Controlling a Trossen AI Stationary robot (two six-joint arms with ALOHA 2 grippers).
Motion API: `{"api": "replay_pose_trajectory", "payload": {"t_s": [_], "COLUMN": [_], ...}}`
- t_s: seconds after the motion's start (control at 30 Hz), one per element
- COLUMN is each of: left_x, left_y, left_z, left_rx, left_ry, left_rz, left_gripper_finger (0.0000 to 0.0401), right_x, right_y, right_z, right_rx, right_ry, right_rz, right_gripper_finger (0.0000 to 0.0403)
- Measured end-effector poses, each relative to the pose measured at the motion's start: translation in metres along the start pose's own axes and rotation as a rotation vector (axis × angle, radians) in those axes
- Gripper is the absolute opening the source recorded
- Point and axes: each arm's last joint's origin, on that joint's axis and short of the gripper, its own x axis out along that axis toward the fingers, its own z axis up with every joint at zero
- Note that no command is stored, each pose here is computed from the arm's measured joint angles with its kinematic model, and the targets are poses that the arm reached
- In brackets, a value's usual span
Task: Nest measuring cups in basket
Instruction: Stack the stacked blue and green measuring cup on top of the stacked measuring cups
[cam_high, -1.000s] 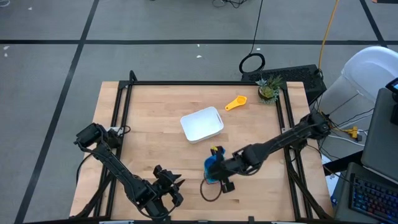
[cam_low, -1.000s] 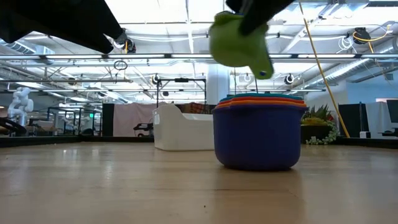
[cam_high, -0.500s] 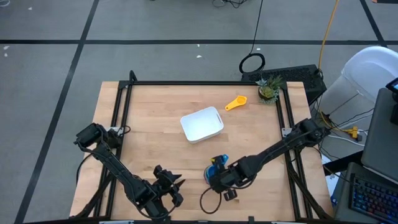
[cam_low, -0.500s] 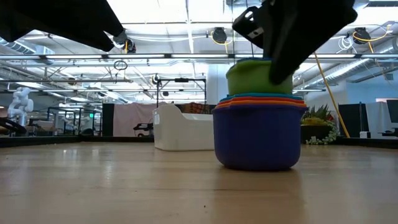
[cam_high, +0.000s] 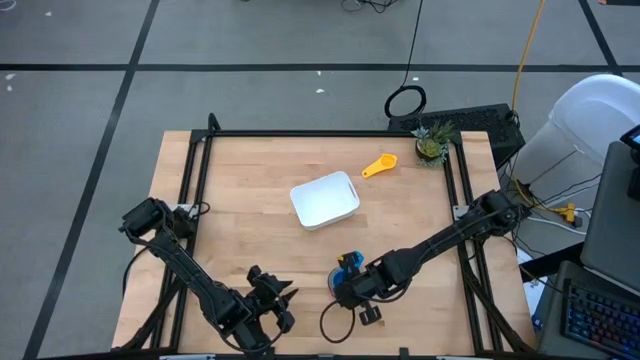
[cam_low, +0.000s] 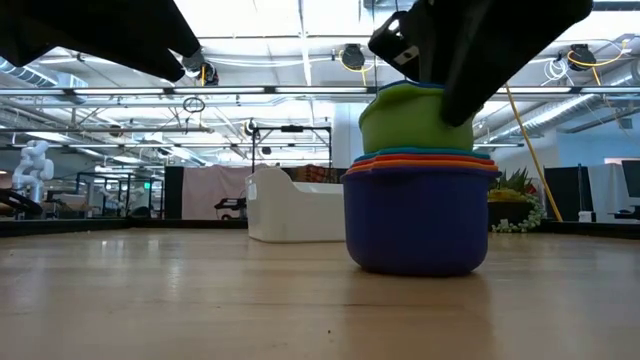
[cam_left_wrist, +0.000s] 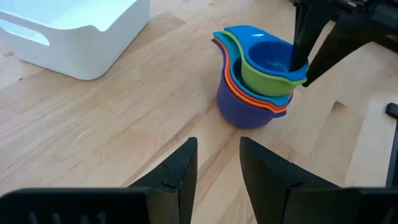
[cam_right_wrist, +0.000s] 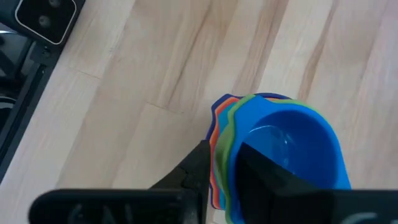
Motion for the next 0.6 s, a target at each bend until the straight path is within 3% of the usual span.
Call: {"api": "replay_pose_trajectory", "payload": {"t_s": [0.6], "left_x": [0.000], "left_y": [-0.001], "left_z": [0.000], "left_rx": [-0.002], "left_ry": [-0.001], "left_rz": [-0.005], "left_gripper_finger": [0.0122], "right_x": [0.010], "right_y": [-0.004], "right_z": [-0.009], "right_rx": [0.032], "right_ry": [-0.005], "right_rz": [-0.003], "right_gripper_finger": [0.0162]}}
